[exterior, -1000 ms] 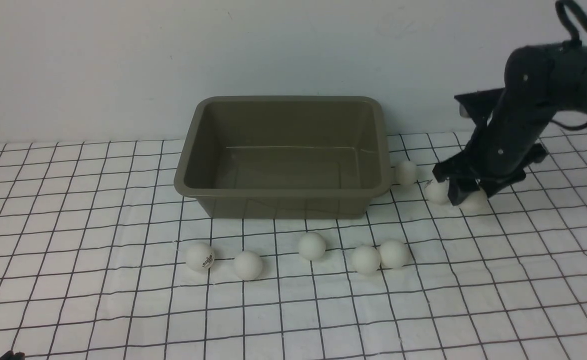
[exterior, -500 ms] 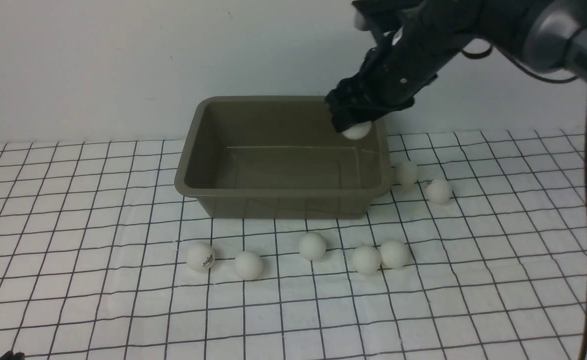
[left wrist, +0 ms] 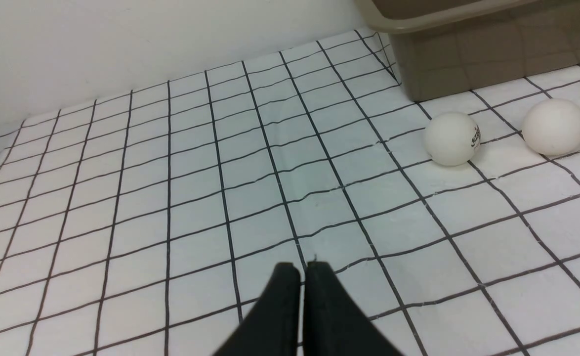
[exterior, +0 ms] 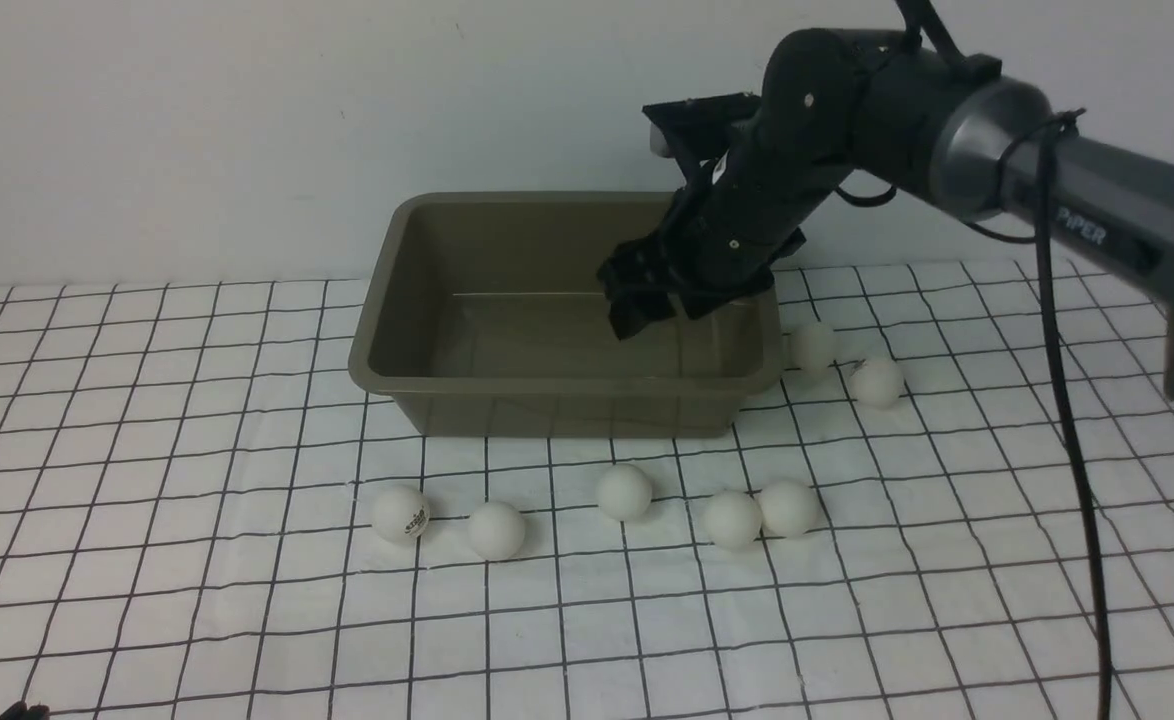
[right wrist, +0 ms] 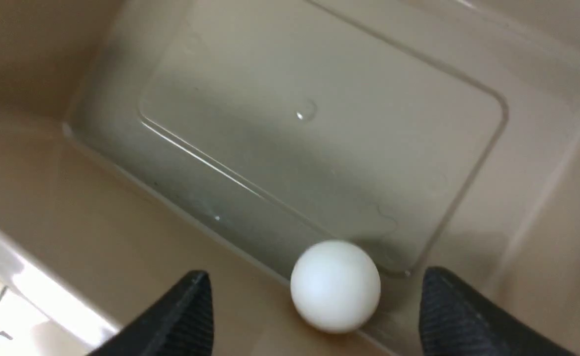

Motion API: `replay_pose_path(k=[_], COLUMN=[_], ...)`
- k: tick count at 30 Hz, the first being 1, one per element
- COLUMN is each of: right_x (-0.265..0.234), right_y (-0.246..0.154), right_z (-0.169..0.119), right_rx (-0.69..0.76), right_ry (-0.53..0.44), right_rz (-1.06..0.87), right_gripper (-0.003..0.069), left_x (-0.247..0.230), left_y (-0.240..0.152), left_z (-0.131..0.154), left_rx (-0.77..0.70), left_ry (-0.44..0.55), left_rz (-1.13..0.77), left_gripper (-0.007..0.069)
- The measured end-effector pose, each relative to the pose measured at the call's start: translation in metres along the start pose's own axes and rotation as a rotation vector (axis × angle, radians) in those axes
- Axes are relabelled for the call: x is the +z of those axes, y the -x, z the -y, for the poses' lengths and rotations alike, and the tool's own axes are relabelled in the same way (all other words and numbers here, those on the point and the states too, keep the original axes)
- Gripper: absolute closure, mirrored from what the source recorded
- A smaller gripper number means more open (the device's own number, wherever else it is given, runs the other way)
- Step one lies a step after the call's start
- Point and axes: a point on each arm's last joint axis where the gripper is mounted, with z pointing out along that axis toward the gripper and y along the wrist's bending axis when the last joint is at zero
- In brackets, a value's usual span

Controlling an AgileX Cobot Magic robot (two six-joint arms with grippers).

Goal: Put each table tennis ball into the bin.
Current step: Use the right arm to put the table tennis ball into the box, then use the right arm to clamp the table tennis ball closest to it

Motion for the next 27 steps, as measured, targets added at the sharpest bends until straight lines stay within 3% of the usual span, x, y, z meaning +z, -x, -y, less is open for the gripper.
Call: replay_pose_path(k=[5,8,12,20,27], right_x=[-0.027,-0.044,-0.059,-0.072,-0.062], right_y=[0.013,0.018,0.014,0.006,-0.004], right_z=[0.005,0.027,0.080,0.125,0.130], right_rx=[-0.048,-0.054,0.040,0.155,0.175], right_ry=[-0.083,-0.206,-0.334,-0.341,-0.289], right_rz=[-0.009,-0.019,-0.031,-0.022,-0.061], right_gripper=[0.0145,0.0145,0.0145,0.0145,0.0145], left_x=[0.000,0.000,0.000,0.000,0.000], left_y=[0.000,0.000,0.000,0.000,0.000], left_z=[0.000,0.000,0.000,0.000,0.000], left_rx=[0.000,0.000,0.000,0.000,0.000], left_ry=[0.000,0.000,0.000,0.000,0.000], left_rz=[0.000,0.000,0.000,0.000,0.000], left_gripper=[0.0629,0.0629,0.0629,0.0629,0.0629])
